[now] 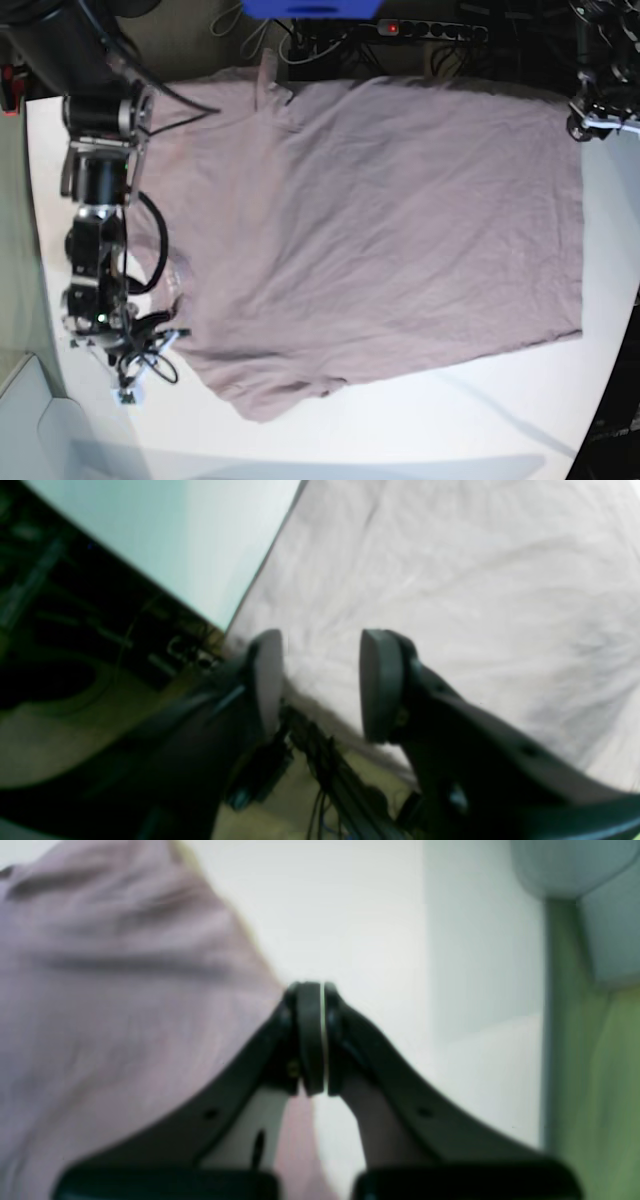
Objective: Layout the t-shirt on the table in an organized manner, then fold the t-shirt properly
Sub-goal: 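Release the shirt side with the left gripper and pull the right gripper outward, then grasp the shirt side edge with the left gripper and the collar corner with the right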
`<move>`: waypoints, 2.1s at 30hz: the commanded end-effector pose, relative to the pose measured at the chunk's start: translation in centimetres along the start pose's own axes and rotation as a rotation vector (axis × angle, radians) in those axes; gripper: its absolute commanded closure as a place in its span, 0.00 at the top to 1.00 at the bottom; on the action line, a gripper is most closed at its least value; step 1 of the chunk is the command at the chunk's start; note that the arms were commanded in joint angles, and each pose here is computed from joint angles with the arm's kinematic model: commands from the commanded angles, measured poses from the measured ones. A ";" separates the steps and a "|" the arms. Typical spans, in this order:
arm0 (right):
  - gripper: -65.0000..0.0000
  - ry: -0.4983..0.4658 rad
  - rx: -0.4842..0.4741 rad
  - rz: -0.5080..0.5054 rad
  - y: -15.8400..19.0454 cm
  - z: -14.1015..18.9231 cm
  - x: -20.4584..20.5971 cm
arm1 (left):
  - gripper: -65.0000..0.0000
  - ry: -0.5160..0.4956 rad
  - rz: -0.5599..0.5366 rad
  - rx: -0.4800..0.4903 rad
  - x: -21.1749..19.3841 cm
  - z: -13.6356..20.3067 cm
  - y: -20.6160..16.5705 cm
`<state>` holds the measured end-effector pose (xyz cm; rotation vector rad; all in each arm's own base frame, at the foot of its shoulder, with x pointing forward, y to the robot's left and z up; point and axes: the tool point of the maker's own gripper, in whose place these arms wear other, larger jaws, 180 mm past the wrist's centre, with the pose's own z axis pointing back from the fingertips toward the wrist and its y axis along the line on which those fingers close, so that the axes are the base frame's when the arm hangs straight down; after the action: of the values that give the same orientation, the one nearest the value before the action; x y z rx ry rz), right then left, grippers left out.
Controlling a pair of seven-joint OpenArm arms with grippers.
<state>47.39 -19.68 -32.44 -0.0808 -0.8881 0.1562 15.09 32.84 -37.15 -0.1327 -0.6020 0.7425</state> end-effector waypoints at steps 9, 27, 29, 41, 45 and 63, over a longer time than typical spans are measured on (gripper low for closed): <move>0.00 -0.149 0.009 0.042 4.6 9.6 -1.5 | 0.37 -0.030 -0.067 0.006 2.5 -4.1 -2.8; 0.00 0.031 -0.021 0.137 4.0 14.7 -11.3 | 0.29 -0.011 -0.275 0.117 3.8 -16.7 -4.9; 0.00 0.046 -0.037 0.132 3.3 14.8 -11.9 | 0.29 -0.030 -0.273 0.098 5.6 -17.8 -6.3; 0.00 0.089 -0.136 0.080 -0.6 16.0 -13.8 | 0.29 -0.107 -0.317 -0.067 11.1 -14.6 -16.0; 0.00 0.088 -0.141 0.076 -0.8 16.0 -13.8 | 0.29 -0.164 -0.346 -0.100 10.9 -11.3 -16.1; 0.00 0.088 -0.124 0.061 0.0 15.9 -13.9 | 0.44 -0.216 -0.291 0.201 11.8 -6.6 0.8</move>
<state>25.83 -21.89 -34.12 -0.2221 -0.7652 0.1506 24.20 40.71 -39.22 0.1888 -0.6811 0.5484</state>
